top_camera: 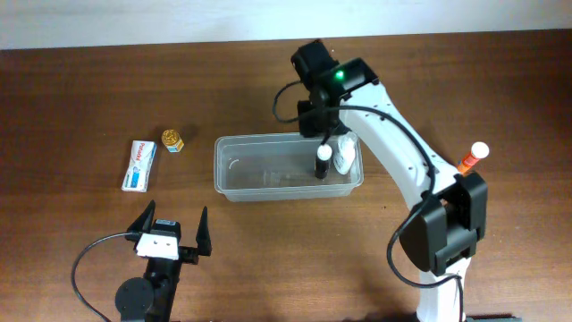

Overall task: Pack container
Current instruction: 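Release the brown bottle and raise the right gripper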

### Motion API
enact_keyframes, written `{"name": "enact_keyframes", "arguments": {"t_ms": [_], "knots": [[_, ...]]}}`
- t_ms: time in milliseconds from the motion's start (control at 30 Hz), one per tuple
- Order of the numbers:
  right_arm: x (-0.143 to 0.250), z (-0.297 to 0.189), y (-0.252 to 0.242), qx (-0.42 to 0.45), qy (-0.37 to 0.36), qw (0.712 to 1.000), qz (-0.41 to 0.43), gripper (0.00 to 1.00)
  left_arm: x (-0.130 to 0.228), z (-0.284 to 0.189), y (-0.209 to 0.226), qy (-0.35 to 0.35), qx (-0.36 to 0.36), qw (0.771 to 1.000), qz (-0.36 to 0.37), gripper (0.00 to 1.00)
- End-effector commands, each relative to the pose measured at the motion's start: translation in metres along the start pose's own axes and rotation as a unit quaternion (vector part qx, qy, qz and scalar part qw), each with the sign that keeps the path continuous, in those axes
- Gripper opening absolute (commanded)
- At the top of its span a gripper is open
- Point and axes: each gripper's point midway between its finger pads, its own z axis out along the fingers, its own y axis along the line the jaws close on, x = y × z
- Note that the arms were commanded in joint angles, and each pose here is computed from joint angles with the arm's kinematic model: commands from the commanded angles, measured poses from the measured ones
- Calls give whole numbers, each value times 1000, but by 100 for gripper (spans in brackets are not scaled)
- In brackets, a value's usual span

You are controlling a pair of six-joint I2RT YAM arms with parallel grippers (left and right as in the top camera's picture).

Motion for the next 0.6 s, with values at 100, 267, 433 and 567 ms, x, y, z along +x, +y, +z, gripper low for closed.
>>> {"name": "enact_keyframes", "arguments": {"t_ms": [100,267,433,567], "knots": [[-29,-73,-32,42,-62,997,19,45,1,0,1,0,-3,1000,6,99],[-23,-124,-89,64,-57,994,73,54,1,0,1,0,-3,1000,6,99],[-27,-147,-132,11,-68,989,132,62,1,0,1,0,-3,1000,6,99],[-20,-151,-180,26,-63,985,160,67,1,0,1,0,-3,1000,6,99]]}}
